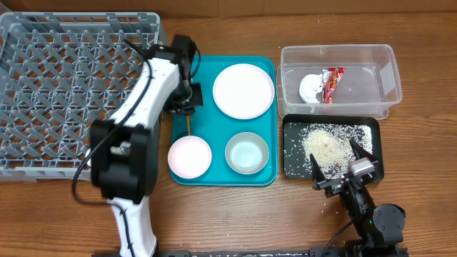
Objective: Sort waste into correct bins and load items into the dishwasher
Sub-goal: 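Carry the chopsticks with the left gripper toward the dish rack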
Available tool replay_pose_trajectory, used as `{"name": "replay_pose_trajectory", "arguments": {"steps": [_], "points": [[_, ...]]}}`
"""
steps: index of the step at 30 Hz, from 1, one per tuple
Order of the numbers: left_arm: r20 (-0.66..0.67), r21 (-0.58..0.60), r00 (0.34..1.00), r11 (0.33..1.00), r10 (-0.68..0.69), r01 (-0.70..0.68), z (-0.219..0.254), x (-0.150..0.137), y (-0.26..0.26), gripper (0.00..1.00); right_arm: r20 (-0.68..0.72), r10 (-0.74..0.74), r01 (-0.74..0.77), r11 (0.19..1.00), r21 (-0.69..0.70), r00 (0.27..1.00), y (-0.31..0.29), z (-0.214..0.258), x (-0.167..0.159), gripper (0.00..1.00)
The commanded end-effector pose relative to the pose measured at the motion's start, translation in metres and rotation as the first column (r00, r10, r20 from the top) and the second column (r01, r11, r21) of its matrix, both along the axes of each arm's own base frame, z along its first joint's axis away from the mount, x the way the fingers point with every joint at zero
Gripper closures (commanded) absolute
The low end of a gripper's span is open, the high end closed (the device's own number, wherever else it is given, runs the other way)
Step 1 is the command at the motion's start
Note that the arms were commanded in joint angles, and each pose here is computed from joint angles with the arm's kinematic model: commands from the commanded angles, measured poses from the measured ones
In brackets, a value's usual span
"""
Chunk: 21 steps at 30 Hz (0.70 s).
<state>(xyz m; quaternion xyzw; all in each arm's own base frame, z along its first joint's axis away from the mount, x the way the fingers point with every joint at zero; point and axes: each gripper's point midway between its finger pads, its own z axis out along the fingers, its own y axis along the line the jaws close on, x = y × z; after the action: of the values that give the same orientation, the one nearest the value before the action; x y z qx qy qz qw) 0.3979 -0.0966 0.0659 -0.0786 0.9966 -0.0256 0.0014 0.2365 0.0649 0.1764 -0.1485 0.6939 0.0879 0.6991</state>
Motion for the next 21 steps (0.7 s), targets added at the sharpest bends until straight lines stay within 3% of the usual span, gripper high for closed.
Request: {"name": "replay_pose_trajectory", "arguments": {"steps": [1, 5, 8, 11, 17, 21], "points": [[0.113, 0.032, 0.976, 0.983, -0.184, 0.182, 0.054, -0.004, 0.002, 0.96, 0.004, 0.000, 0.000, 1.000, 0.004, 1.000, 0.000, -0.001, 0.000, 0.00], [0.115, 0.042, 0.972, 0.979, -0.203, 0.200, 0.086, -0.028, 0.011, 0.96, 0.004, 0.000, 0.000, 1.000, 0.003, 1.000, 0.000, -0.001, 0.000, 0.00], [0.089, 0.123, 0.978, 0.976, -0.190, 0.179, 0.094, -0.038, 0.030, 0.96, 0.004, 0.000, 0.000, 1.000, 0.004, 1.000, 0.000, -0.001, 0.000, 0.01], [0.074, 0.195, 0.988, 0.974, -0.134, 0.117, 0.095, -0.040, 0.053, 0.96, 0.004, 0.000, 0.000, 1.000, 0.003, 1.000, 0.000, -0.001, 0.000, 0.00], [0.082, 0.217, 0.995, 0.975, -0.059, 0.040, 0.090, -0.033, 0.087, 0.96, 0.004, 0.000, 0.000, 1.000, 0.003, 1.000, 0.000, -0.001, 0.000, 0.00], [0.067, 0.207, 0.990, 0.972, -0.126, 0.109, 0.084, -0.028, 0.100, 0.96, 0.004, 0.000, 0.000, 1.000, 0.003, 1.000, 0.000, -0.001, 0.000, 0.00]]}}
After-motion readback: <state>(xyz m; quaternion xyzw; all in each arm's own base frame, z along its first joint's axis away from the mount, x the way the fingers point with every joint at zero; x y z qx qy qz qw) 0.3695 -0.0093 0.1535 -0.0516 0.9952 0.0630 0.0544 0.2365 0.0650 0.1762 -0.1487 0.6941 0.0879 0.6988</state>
